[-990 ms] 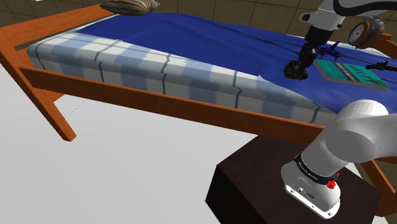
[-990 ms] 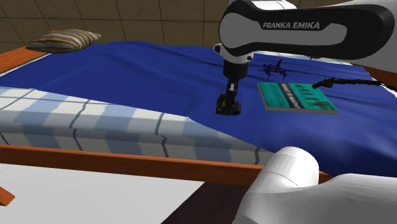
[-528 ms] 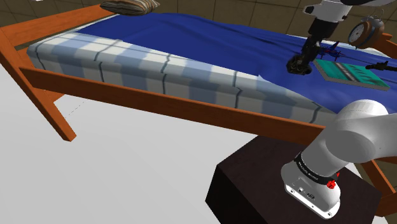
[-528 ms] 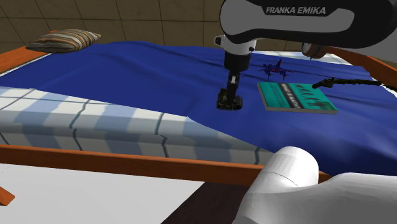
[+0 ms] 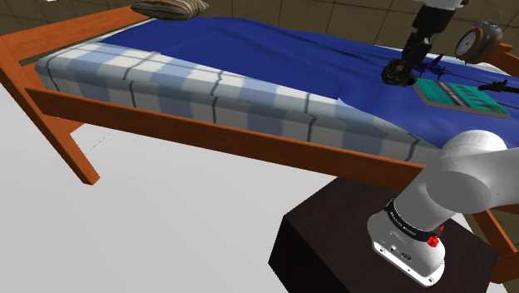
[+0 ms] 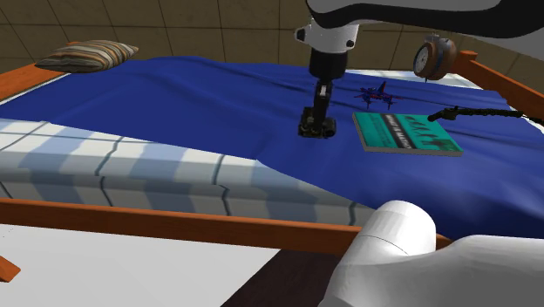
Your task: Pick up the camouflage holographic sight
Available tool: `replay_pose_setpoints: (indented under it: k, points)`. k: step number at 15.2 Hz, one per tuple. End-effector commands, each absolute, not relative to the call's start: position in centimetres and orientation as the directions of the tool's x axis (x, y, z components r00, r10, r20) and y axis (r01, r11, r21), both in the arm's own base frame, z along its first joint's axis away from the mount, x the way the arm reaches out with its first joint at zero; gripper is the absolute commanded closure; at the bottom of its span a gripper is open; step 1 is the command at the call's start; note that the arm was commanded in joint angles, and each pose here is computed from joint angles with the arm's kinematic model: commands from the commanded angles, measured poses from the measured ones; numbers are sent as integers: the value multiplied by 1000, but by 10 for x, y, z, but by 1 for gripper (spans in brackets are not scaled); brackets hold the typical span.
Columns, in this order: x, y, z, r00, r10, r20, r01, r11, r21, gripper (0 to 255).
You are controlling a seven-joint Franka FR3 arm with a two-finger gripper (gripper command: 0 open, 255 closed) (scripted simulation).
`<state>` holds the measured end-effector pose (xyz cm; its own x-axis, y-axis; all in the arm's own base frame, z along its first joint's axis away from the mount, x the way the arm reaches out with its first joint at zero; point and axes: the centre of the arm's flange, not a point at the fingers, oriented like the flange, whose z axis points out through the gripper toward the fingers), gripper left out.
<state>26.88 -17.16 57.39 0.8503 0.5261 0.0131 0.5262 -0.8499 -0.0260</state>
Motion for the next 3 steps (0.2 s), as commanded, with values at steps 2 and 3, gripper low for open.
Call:
replay_pose_setpoints:
  k: [2, 3]
  points:
    - [271, -172, 585, 850, 526, 13, 526, -850, -26, 255]
    - [271, -172, 585, 850, 526, 13, 526, -850, -26, 255]
